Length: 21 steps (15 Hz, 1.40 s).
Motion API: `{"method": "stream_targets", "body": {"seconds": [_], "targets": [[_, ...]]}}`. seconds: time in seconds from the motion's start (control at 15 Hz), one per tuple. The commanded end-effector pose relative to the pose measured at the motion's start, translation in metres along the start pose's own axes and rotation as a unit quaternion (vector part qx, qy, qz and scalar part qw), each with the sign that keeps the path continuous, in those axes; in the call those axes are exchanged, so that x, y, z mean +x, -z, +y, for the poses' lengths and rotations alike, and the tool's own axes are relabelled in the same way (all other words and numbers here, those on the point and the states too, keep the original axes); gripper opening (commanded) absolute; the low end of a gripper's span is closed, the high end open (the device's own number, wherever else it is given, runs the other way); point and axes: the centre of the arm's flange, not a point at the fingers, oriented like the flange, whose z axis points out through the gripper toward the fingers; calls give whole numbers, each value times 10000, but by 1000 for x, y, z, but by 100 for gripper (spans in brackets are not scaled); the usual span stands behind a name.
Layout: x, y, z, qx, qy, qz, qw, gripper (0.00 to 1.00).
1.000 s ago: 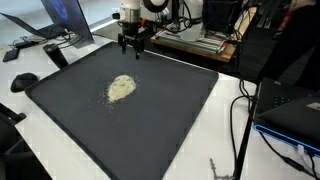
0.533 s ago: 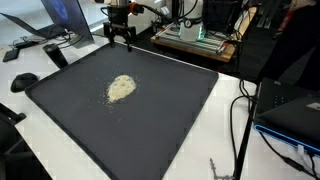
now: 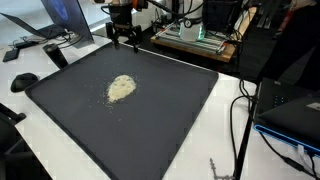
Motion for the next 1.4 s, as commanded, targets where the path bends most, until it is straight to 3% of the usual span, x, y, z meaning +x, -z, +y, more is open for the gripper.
{"method": "stream_targets", "body": {"seconds": [0.0, 0.67, 1.07, 1.33], "targets": [[17, -25, 0, -1, -26, -150, 9999, 100], [43, -102, 9, -109, -148, -201, 9996, 100], [60, -123, 22, -57, -962, -473, 9942, 100], [70, -132, 22, -56, -1898, -598, 9800, 100]]}}
